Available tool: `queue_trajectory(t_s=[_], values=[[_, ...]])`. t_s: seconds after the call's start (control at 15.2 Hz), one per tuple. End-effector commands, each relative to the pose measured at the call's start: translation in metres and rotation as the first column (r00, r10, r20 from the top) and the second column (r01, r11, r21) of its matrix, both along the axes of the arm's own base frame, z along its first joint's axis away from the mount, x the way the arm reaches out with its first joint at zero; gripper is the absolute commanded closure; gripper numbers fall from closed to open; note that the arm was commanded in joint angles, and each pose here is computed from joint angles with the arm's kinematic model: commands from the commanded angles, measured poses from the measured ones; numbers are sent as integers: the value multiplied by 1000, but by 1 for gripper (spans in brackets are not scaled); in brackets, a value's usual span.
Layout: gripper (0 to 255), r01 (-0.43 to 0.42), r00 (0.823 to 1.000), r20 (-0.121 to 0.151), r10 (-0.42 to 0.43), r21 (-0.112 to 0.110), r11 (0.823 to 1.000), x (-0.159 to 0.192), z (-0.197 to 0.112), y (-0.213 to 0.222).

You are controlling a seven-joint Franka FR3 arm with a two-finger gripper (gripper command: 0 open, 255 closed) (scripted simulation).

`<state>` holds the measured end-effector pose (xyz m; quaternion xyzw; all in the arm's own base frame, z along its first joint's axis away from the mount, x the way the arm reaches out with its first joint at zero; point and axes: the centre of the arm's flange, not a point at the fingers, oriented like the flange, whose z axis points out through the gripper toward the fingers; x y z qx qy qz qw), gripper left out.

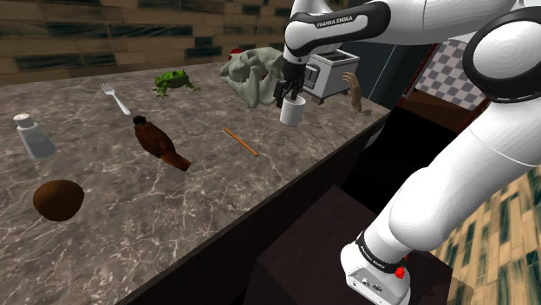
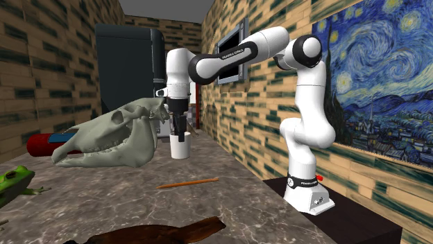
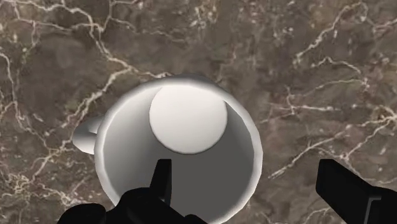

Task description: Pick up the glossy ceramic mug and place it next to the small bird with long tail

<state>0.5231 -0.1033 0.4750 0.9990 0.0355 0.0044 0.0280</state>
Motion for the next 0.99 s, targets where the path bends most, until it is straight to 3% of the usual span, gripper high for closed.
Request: queue_trajectory(t_s=[0.0,0.2,0.26,0.92], values=[[0,4,999,-50,-3,5,1000,-2,-21,-1],[0,4,999,-50,-3,5,1000,-2,-21,-1],[255,4,999,-50,-3,5,1000,-2,-17,-3],[255,4,999,-50,-3,5,1000,-2,-15,-1]])
